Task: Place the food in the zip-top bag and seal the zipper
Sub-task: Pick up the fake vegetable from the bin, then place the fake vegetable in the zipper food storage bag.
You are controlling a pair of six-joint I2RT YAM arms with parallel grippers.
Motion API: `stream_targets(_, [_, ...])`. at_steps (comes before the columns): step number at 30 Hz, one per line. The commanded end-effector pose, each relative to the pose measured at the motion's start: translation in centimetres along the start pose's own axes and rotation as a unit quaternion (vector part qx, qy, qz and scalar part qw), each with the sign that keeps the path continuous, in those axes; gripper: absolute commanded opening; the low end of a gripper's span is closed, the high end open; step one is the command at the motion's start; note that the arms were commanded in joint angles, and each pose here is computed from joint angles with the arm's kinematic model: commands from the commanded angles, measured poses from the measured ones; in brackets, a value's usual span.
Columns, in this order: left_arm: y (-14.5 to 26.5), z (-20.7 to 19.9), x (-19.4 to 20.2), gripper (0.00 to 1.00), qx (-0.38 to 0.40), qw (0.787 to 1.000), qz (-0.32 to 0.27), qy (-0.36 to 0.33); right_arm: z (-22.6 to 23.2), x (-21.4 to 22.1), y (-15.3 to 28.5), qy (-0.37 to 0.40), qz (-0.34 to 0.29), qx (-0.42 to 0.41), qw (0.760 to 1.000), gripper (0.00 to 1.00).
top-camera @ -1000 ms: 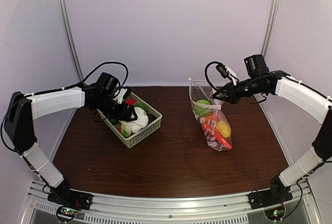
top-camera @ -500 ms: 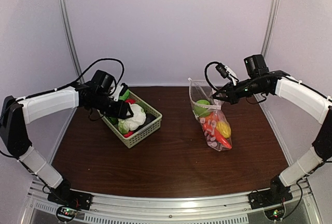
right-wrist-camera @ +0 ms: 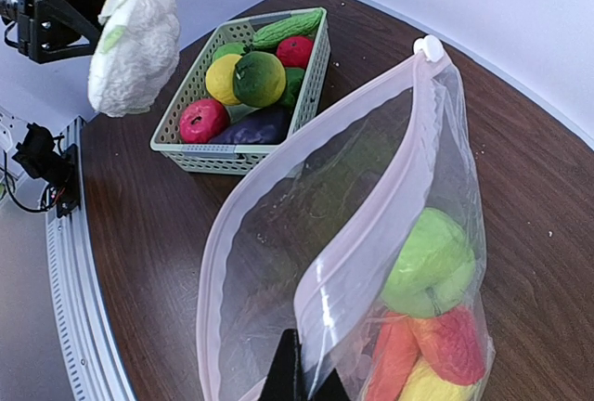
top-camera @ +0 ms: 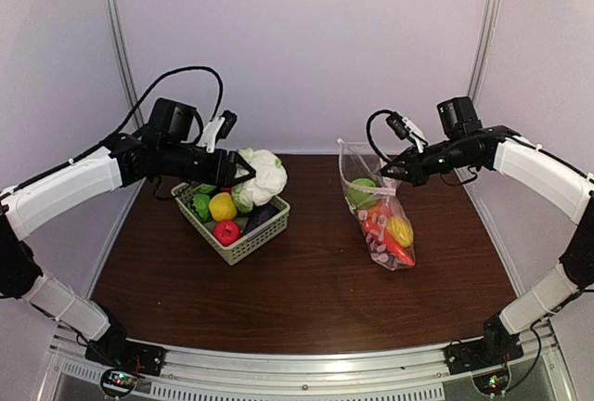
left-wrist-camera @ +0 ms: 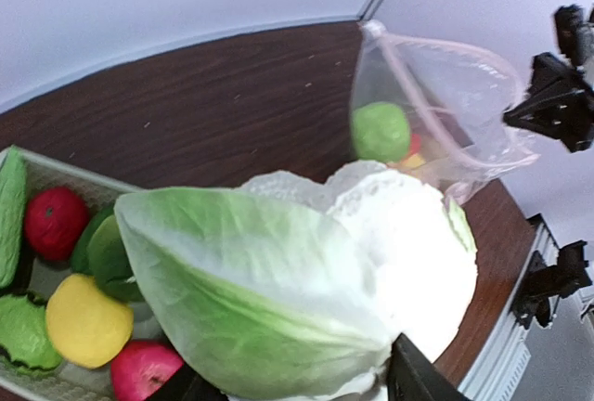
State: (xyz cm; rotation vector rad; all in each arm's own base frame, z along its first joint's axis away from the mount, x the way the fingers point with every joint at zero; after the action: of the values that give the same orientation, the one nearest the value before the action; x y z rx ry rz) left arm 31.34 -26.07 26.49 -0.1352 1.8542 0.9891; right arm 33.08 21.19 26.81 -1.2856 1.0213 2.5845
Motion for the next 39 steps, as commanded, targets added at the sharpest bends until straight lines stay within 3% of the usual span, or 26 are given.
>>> stream_targets(1, [0.6, -6.1, -8.3, 0.42, 0.073, 0.985, -0.143, -0.056, 0.8, -0.4, 0.6, 0.011, -0.005, 0.001, 1.0, 0.0])
stream_targets(7, [-2.4, -8.6, -12.2, 0.41, 0.043, 0.976, -0.199, -0.069, 1.4, -1.3, 0.9, 0.01, -0.011, -0.008, 1.0, 0.0])
stream_targets(12, [-3.2, -9.5, -15.4, 0.37, 0.084, 0.948, -0.305, -0.019, 2.1, -2.2, 0.8, 0.0, -0.011, -0.03, 0.999, 0.0])
stream_targets(21, [-7.2, -11.9, -17.6, 0.36, 0.177, 0.911, -0.372, 0.015, 2.5, -2.8, 0.7, -0.006, -0.011, -0.042, 0.999, 0.0])
stream_targets(30, [-4.5, -13.7, -19.1, 0.36, 0.235, 0.866, -0.442, 0.002, 2.5, -2.3, 0.5, -0.009, -0.006, -0.045, 0.999, 0.0])
stream_targets(34, [-4.4, -13.5, -19.4, 0.36, 0.217, 0.868, -0.446, -0.01, 2.6, -2.3, 0.6, -0.008, -0.006, -0.047, 0.999, 0.0])
stream_targets(39, [-8.1, -13.8, -17.2, 0.34, 0.237, 0.879, -0.413, 0.007, 2.8, -2.5, 0.7, -0.01, -0.01, -0.052, 0.999, 0.0])
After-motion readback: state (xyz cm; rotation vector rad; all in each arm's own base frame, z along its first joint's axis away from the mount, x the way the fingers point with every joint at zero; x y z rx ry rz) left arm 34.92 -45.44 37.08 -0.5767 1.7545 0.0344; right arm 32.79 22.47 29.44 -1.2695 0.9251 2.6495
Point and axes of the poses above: each gripper's point midway between its finger pads, its own y axis back along the fingers, its own z axis along the line the jaws close on, x = y × z, the point moved 2 cm from there along y, back along the fingers, and after that the axes turned 14 degrees about -y, right-handed, at the moved point
